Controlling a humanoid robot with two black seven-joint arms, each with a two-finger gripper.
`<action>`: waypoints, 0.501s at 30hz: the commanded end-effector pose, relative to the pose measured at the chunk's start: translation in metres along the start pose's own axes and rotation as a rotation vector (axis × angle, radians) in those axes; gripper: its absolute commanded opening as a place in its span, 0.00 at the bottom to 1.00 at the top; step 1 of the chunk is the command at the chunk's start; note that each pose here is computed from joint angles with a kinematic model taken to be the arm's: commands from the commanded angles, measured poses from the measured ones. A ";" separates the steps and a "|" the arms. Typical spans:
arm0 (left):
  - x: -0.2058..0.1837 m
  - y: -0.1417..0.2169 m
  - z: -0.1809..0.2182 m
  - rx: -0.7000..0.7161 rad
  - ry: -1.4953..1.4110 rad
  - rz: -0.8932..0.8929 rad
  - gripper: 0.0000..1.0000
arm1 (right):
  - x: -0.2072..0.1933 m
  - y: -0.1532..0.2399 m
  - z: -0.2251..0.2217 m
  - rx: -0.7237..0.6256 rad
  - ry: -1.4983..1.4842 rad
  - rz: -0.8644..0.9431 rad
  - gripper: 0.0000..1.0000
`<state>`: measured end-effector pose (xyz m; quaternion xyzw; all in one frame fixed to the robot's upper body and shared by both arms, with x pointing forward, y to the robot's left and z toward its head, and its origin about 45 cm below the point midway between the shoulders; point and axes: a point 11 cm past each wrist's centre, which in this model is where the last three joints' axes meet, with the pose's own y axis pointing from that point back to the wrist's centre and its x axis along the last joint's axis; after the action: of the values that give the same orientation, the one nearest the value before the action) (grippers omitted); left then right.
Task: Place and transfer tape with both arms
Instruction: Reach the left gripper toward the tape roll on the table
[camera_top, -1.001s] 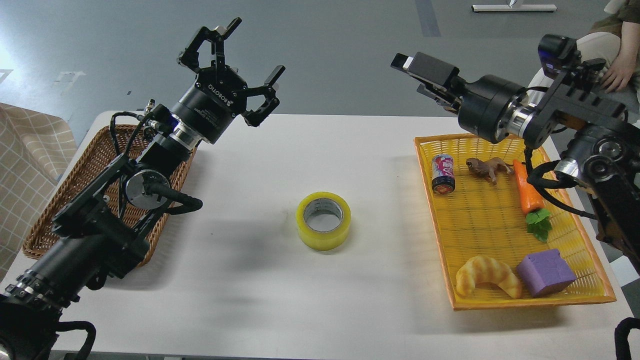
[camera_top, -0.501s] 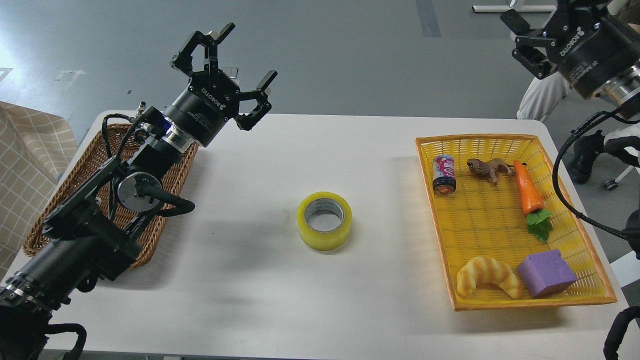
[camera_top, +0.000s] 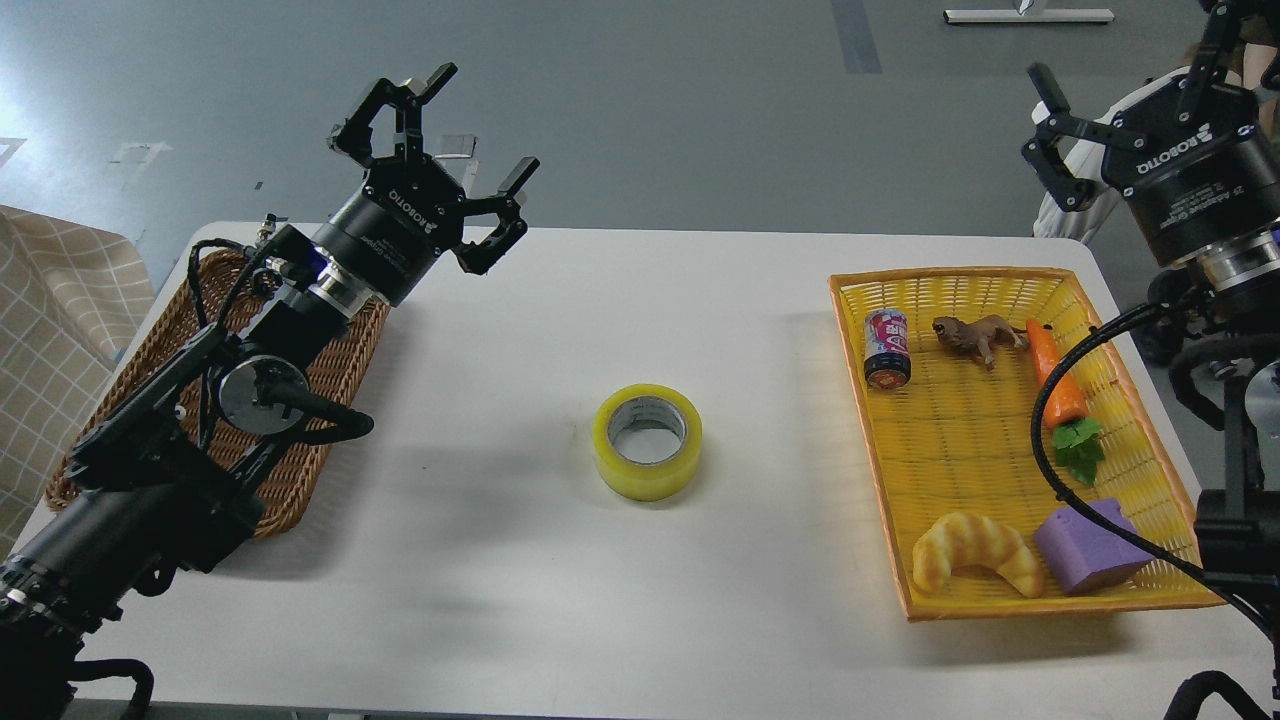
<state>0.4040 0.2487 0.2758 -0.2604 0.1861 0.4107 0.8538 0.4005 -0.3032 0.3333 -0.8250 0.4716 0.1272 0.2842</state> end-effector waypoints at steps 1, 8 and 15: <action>-0.001 0.000 0.007 0.023 -0.074 -0.015 0.98 | -0.002 0.001 0.010 -0.014 -0.020 -0.001 0.99; -0.033 -0.006 0.017 0.184 -0.521 -0.184 0.98 | -0.003 0.001 0.013 -0.026 -0.034 -0.008 0.99; -0.032 -0.005 0.004 0.450 -1.214 -0.261 0.98 | -0.006 0.000 0.024 -0.063 -0.034 -0.018 0.99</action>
<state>0.3869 0.2294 0.3110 0.0538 -0.1743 0.3446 0.9208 0.3987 -0.2853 0.3188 -0.8347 0.4546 0.1523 0.2710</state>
